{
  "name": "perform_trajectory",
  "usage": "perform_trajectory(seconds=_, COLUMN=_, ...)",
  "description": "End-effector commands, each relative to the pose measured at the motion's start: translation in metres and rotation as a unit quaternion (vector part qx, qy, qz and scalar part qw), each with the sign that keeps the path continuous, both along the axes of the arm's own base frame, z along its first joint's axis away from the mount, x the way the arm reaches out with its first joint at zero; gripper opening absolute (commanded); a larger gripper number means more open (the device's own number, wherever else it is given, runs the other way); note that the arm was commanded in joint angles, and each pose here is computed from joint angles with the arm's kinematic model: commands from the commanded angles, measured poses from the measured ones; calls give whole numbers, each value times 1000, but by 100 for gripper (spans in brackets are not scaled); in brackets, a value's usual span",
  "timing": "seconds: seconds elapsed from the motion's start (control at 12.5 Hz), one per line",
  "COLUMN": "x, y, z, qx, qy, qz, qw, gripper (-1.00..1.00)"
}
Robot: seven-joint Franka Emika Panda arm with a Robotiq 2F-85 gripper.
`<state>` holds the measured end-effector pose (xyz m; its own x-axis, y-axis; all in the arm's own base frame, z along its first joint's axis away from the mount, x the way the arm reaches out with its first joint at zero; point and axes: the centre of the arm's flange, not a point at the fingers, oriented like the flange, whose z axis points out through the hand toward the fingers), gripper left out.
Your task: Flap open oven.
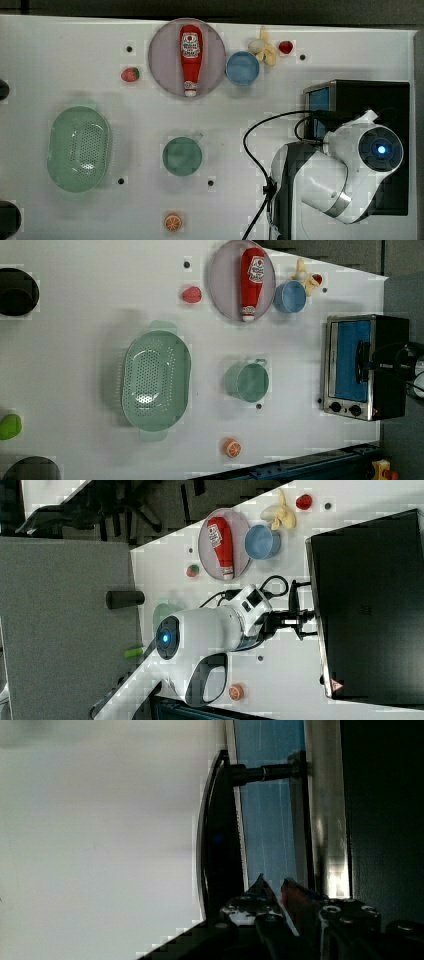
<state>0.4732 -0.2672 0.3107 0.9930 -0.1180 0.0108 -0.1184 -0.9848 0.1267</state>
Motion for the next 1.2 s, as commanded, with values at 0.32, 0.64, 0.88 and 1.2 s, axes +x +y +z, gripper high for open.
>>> perform_trajectory(seconds=0.32, x=19, y=46, z=-8, qx=-43, qy=22, qz=59, qw=997, gripper=-65)
perform_trajectory(seconds=0.64, x=26, y=93, z=-24, qx=-92, qy=43, qz=58, qw=993, gripper=-65)
perform_trajectory(seconds=0.88, x=31, y=124, z=-44, qx=-121, qy=64, qz=72, qw=988, gripper=-65)
perform_trajectory(seconds=1.2, x=34, y=172, z=-87, qx=-179, qy=84, qz=63, qw=978, gripper=-65)
